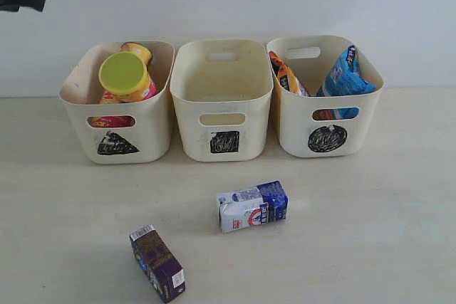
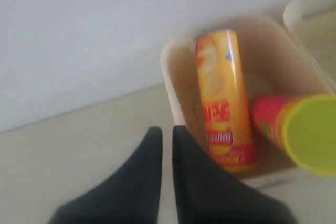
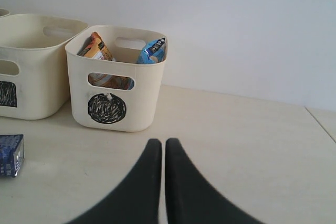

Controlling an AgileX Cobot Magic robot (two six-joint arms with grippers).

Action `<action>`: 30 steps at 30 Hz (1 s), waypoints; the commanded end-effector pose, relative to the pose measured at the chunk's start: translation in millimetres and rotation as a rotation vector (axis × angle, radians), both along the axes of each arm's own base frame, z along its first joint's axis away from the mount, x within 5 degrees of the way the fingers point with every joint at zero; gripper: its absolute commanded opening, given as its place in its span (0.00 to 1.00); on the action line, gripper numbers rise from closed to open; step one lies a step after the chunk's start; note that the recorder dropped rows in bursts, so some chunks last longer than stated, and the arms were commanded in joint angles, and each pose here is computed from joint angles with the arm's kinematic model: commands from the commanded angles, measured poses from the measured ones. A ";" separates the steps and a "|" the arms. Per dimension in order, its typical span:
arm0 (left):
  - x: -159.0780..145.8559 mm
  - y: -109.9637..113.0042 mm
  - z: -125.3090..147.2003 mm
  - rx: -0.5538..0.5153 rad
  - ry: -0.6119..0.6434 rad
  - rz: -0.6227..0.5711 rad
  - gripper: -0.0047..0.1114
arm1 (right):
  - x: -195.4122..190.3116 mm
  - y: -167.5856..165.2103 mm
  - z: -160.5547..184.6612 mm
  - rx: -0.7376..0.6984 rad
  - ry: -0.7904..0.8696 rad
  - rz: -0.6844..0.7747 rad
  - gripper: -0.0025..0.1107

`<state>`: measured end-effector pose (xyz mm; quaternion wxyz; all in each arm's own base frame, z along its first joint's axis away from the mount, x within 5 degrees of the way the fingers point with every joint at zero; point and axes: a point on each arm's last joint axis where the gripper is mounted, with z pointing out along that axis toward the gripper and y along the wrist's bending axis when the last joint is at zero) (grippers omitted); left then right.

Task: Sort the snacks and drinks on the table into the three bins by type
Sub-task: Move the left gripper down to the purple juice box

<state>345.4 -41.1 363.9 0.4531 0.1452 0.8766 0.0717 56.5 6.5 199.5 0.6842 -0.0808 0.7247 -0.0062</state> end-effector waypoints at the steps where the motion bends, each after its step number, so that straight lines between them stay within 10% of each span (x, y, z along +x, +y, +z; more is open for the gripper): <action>1: -15.2 -6.3 0.5 0.009 0.197 -0.082 0.08 | -0.5 -0.3 1.2 -0.004 -0.014 -0.003 0.02; 11: -57.0 -53.3 -15.8 0.157 0.572 -0.408 0.08 | -0.5 -0.3 1.2 -0.004 -0.014 -0.003 0.02; 20: -102.8 -110.0 -21.5 0.282 0.543 -0.860 0.08 | -0.5 -0.3 1.2 -0.004 -0.014 -0.003 0.02; 30: -143.8 -129.5 -63.3 0.510 0.600 -1.248 0.40 | -0.5 -0.3 1.2 -0.004 -0.014 -0.003 0.02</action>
